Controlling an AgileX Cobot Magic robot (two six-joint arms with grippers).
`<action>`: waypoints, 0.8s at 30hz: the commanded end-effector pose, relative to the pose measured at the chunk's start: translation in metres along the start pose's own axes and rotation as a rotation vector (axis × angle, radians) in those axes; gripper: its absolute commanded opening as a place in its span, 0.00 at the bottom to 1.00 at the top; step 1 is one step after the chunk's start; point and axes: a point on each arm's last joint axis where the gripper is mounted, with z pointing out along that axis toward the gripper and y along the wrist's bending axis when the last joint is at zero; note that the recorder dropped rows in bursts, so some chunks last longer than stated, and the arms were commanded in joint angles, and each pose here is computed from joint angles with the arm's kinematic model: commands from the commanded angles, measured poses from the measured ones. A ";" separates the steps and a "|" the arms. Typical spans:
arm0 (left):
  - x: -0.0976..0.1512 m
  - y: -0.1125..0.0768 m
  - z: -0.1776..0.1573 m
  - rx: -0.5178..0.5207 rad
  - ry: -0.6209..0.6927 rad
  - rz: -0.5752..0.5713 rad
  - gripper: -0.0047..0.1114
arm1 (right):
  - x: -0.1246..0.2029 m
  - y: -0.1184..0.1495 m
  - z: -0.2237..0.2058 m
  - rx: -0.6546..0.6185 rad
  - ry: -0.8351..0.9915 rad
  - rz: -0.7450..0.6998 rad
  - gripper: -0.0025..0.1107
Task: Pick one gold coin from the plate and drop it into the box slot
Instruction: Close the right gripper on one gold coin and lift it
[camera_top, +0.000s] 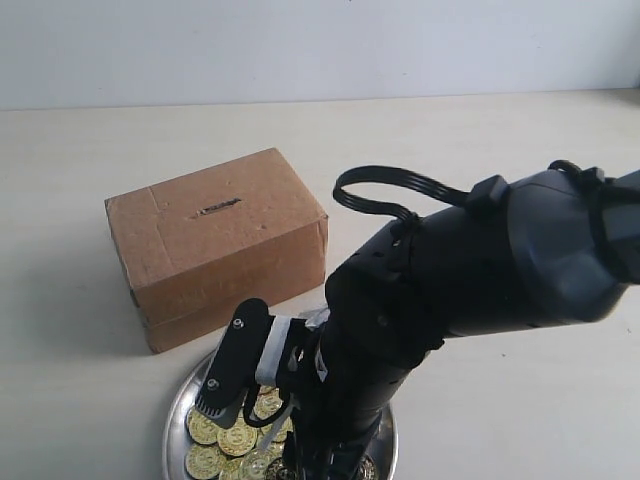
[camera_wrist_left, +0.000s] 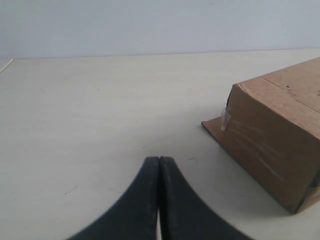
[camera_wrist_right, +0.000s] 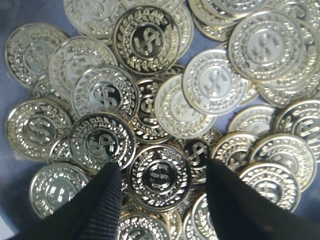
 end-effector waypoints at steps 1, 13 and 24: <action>-0.001 0.000 0.000 0.005 -0.012 0.004 0.04 | -0.003 0.000 -0.001 0.003 -0.013 -0.007 0.46; -0.001 0.000 0.000 0.005 -0.012 0.004 0.04 | -0.001 0.000 0.005 -0.007 0.014 -0.006 0.46; -0.001 0.000 0.000 0.005 -0.012 0.004 0.04 | -0.002 -0.001 0.005 0.000 0.000 -0.006 0.46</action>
